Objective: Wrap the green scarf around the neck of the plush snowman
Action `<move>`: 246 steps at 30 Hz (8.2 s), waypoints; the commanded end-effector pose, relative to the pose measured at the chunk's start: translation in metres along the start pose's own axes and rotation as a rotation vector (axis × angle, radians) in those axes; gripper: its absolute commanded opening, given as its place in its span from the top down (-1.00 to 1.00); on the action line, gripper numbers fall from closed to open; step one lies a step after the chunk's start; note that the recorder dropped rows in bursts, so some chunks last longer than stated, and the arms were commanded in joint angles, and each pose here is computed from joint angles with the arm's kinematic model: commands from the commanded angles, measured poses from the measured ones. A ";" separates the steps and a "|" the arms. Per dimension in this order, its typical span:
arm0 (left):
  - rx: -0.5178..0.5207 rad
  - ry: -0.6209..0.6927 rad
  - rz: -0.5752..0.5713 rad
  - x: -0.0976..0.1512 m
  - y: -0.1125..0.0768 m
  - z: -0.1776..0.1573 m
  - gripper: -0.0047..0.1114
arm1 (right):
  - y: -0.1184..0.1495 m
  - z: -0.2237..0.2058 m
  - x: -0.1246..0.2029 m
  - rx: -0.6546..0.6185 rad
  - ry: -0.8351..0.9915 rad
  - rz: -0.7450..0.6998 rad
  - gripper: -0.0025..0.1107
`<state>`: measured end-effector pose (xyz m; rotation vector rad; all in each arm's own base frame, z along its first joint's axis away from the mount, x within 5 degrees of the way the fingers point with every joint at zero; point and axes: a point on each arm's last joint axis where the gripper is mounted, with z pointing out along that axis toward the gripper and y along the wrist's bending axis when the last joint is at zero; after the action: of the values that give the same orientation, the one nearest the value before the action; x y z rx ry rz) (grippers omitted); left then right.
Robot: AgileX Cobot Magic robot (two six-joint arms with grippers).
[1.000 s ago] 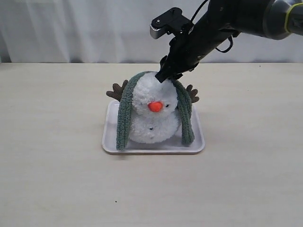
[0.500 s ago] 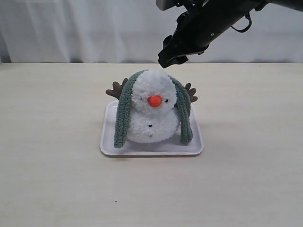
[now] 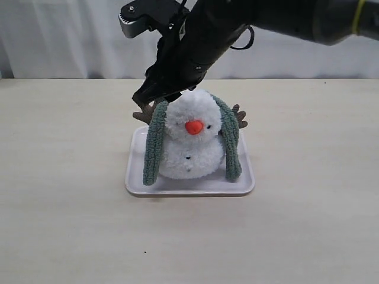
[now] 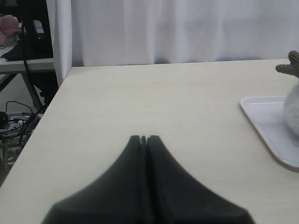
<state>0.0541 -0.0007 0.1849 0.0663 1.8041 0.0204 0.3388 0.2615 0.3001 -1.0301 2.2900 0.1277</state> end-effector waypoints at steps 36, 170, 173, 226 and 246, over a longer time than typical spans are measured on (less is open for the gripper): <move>-0.002 -0.014 -0.002 0.000 0.000 0.000 0.92 | 0.009 0.075 0.010 0.038 0.111 0.051 0.89; -0.002 -0.014 -0.002 0.000 0.000 0.000 0.92 | 0.078 0.115 0.112 0.195 0.620 -0.139 0.88; -0.002 -0.014 -0.002 0.000 0.000 0.000 0.92 | 0.077 0.116 0.118 0.208 0.641 -0.157 0.88; -0.002 -0.014 -0.002 0.000 0.000 0.000 0.92 | 0.064 0.047 0.104 0.181 0.696 -0.267 -0.24; -0.002 -0.014 -0.002 0.000 0.000 0.000 0.92 | 0.054 -0.087 0.003 0.033 -0.430 0.074 0.88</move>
<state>0.0541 -0.0007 0.1849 0.0663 1.8041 0.0204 0.2500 0.2691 0.3646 -0.8413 1.8773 0.3237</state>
